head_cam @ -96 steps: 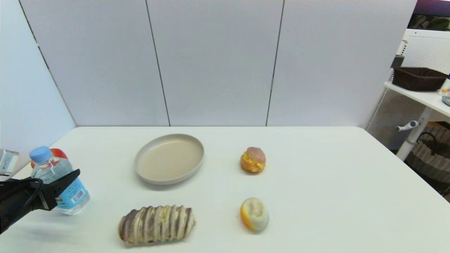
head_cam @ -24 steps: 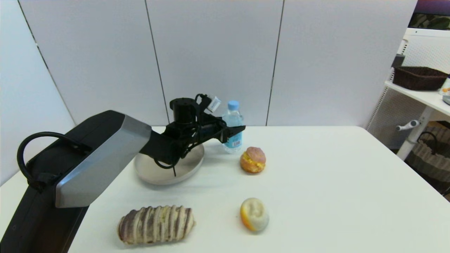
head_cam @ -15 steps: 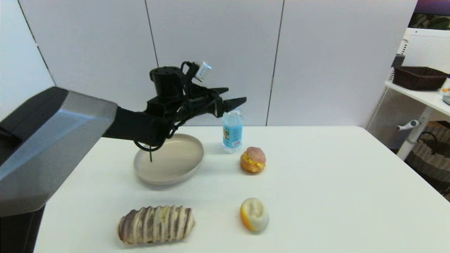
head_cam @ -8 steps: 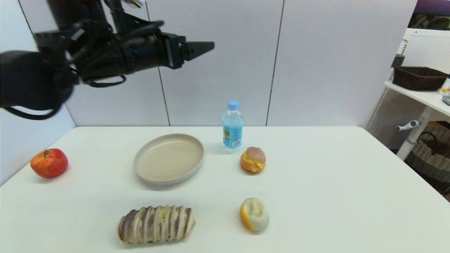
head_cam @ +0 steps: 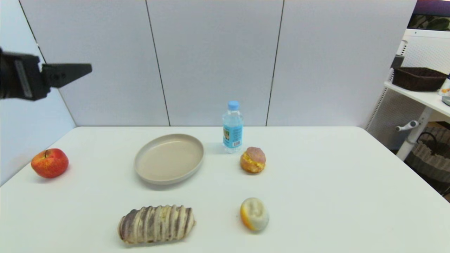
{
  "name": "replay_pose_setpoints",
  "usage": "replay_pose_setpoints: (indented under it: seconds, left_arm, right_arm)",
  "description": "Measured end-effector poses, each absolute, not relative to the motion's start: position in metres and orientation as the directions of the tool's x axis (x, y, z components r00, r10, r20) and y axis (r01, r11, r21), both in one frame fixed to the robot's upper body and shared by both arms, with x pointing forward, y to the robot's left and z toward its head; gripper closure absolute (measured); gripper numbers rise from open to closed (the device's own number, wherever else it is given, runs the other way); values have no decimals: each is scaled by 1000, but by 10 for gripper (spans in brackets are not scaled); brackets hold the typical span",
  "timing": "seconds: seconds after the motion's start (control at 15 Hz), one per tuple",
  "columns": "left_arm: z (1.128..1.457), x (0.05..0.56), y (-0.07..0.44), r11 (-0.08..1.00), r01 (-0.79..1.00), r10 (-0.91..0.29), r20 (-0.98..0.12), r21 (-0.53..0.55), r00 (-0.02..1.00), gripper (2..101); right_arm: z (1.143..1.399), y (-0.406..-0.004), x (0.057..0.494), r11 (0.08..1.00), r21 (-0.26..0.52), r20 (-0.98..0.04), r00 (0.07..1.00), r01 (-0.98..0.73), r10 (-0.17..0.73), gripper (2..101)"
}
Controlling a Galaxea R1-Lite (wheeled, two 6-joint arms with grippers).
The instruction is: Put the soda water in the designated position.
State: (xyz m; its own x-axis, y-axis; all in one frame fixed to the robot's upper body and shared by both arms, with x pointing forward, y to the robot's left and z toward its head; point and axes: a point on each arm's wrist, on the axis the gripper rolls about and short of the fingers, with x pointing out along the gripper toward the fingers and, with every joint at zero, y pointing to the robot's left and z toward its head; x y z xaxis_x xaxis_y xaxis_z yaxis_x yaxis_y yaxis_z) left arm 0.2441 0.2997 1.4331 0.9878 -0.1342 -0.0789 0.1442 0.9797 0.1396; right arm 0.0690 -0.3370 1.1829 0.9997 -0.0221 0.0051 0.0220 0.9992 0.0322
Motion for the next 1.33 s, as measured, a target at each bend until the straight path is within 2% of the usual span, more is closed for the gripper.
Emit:
replay_pose_setpoints:
  seconds: [0.27,0.53,0.8,1.0,1.2,1.33]
  left_arm:
    - [1363,177,323,987,81,-64,-124,142,990,62]
    - [1291,125,330,984,146,-134,-119,106,984,61]
    - [1228,96,331,984,143,-130,-120,104,984,60]
    - [1201,87,332,985,124,-112,-108,118,988,60]
    - [1187,79,332,988,85,-71,-110,126,991,58]
    - [1185,74,332,988,74,-65,-68,137,996,57]
  right_arm:
    - [1183,-337,69,999,33,5,1000,22,-22,50]
    - [1183,-337,69,999,33,6,1000,22,-23,50]
    - [1183,-337,69,999,32,5,1000,22,-23,50]
    - [1183,-337,69,999,32,5,1000,23,-23,50]
    - [1183,-337,69,999,32,5,1000,22,-23,49]
    - [1183,-337,69,999,32,5,1000,22,-22,49]
